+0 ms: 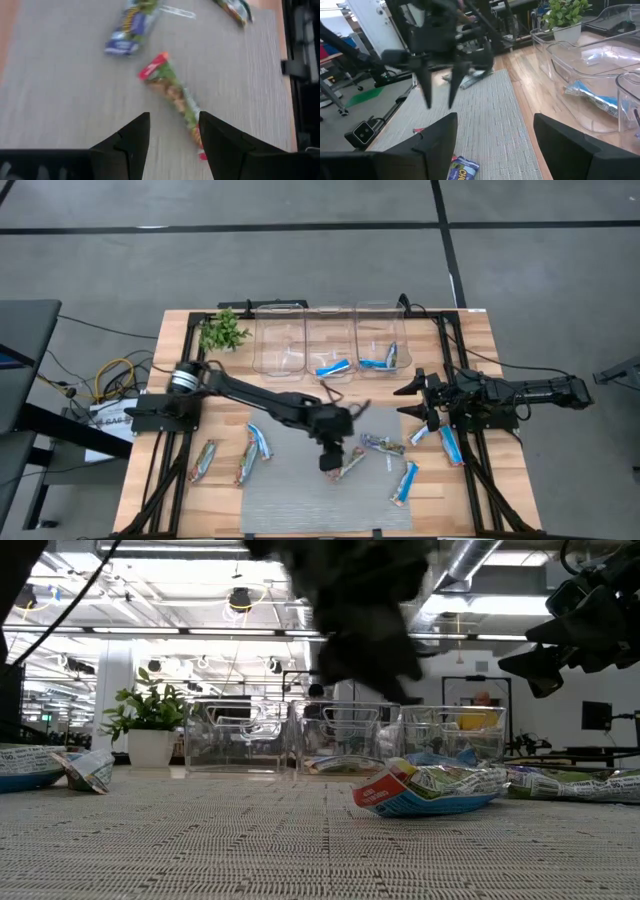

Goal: Pick and place Granola Bars by type
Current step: Put the red granola bar into the left transparent bin

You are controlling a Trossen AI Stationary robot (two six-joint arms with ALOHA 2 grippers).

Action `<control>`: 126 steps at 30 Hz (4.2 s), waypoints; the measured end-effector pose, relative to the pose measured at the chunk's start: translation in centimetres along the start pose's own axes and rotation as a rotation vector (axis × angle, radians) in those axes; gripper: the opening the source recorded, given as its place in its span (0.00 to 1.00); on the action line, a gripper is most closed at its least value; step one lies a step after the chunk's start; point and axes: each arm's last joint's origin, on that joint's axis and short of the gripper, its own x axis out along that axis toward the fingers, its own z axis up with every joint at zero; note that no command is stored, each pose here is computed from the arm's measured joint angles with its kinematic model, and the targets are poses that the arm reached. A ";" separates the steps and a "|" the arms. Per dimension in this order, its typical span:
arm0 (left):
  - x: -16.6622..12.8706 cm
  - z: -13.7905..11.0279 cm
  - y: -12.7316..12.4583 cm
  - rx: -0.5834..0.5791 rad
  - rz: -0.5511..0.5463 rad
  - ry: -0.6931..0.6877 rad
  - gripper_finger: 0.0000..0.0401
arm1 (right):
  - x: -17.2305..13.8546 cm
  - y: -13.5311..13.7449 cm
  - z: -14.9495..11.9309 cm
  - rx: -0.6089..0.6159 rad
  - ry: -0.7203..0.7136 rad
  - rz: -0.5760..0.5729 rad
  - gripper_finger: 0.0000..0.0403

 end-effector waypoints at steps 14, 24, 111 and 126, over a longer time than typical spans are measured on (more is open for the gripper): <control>-5.8 -10.0 2.1 -0.534 0.079 0.039 0.41 | 0.0 0.0 0.0 0.000 -0.003 0.001 0.63; -11.9 -16.3 1.6 -0.840 0.245 0.102 0.41 | 0.0 0.0 0.0 0.000 -0.003 0.001 0.63; -12.3 -22.8 -1.3 -0.835 0.195 0.206 0.11 | 0.0 0.0 0.1 -0.001 -0.006 0.002 0.63; -14.9 -13.8 -2.9 -0.736 -0.191 -0.490 0.11 | 0.0 0.0 0.1 -0.001 -0.006 0.002 0.63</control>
